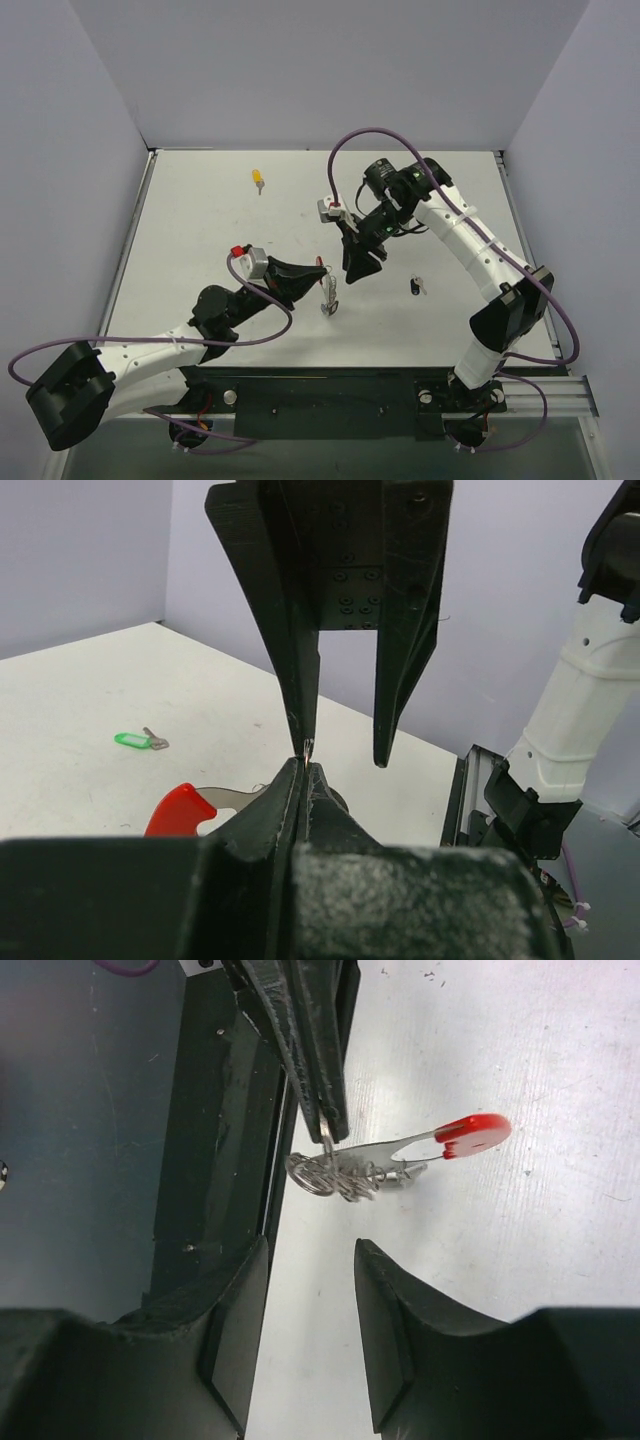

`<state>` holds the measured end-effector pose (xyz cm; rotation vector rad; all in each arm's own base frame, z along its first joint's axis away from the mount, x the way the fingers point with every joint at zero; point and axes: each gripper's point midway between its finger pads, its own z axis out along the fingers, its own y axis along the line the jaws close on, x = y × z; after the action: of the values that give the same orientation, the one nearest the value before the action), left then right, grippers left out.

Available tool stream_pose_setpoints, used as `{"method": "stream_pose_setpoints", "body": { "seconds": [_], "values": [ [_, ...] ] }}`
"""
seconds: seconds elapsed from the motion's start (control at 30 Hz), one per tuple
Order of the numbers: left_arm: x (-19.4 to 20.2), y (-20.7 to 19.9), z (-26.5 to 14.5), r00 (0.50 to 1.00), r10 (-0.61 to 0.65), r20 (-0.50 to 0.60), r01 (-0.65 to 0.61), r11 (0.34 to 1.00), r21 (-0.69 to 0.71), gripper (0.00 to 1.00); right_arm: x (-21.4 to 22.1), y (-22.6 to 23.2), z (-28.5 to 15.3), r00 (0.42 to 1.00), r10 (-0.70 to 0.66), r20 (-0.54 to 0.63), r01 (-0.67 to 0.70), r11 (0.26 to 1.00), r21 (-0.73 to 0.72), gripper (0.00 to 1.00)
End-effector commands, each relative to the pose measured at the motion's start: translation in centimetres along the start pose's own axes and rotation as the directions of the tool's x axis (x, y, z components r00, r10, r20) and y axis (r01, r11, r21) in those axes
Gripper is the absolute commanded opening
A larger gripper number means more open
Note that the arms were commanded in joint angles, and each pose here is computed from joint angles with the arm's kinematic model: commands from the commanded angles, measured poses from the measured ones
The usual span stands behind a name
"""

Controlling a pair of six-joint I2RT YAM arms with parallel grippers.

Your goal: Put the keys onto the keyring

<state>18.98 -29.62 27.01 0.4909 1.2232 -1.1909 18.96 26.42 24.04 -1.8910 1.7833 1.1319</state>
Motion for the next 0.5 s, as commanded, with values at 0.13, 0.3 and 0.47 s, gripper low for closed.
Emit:
{"method": "stream_pose_setpoints", "body": {
  "seconds": [0.13,0.3,0.47],
  "values": [
    [-3.0,-2.7,0.5,0.994,-0.024,0.107,0.009,0.99,0.143,0.0,-1.0,0.9,0.0,0.998,0.009,0.066,-0.005,0.999,-0.049,0.36],
    [-2.9,-2.7,0.8,0.993,-0.041,0.111,0.024,0.989,0.146,0.0,-1.4,1.3,0.5,0.998,-0.006,0.056,0.01,0.998,-0.061,0.34],
    [-3.0,-2.4,0.9,0.992,-0.045,0.118,0.029,0.991,0.134,0.0,-1.5,1.4,0.8,0.999,-0.003,0.054,0.007,0.998,-0.065,0.26]
  ]
}}
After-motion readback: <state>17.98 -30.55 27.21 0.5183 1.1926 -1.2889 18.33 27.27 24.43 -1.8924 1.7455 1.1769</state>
